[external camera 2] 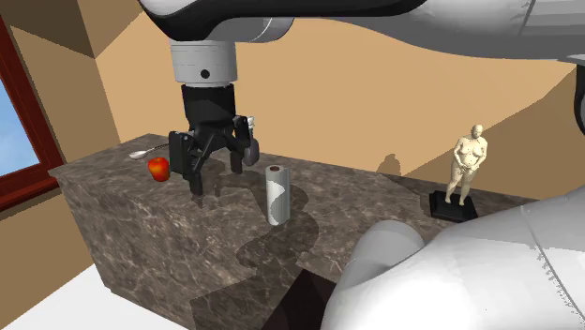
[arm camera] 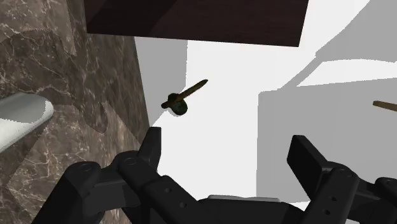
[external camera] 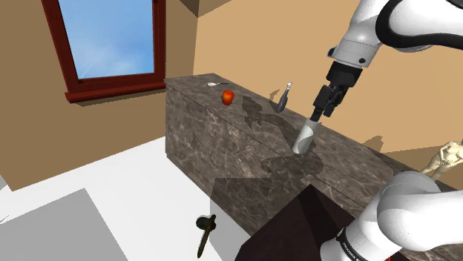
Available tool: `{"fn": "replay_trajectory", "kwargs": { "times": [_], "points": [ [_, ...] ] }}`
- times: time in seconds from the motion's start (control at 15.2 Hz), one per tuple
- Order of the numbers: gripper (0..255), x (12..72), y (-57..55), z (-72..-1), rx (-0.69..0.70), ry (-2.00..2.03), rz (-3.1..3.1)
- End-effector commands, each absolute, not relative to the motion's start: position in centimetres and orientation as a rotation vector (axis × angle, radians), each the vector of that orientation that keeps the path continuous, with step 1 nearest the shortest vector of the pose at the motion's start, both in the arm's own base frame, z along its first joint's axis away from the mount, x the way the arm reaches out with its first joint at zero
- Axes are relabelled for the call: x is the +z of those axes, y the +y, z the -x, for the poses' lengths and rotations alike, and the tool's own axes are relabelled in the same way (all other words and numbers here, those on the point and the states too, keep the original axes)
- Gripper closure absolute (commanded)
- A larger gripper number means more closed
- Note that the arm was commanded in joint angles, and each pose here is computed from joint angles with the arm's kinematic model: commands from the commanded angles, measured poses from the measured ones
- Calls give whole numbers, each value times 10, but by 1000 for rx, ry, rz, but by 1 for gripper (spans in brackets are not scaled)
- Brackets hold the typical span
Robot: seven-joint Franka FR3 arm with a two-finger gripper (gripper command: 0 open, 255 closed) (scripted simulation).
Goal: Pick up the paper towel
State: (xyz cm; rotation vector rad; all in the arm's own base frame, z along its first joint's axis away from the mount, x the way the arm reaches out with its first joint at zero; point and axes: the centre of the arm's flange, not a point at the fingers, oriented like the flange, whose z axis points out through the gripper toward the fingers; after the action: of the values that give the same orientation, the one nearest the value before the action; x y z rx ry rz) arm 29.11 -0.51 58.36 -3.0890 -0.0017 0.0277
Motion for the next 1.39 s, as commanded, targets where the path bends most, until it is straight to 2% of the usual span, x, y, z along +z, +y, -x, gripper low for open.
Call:
{"fn": "replay_trajectory", "kwargs": {
  "times": [0.0, 1.32],
  "points": [
    [0, 584, -5, -291, 28, -2, 3089],
    [0, 483, -239, -358, 17, -43, 3093]
  ]
}}
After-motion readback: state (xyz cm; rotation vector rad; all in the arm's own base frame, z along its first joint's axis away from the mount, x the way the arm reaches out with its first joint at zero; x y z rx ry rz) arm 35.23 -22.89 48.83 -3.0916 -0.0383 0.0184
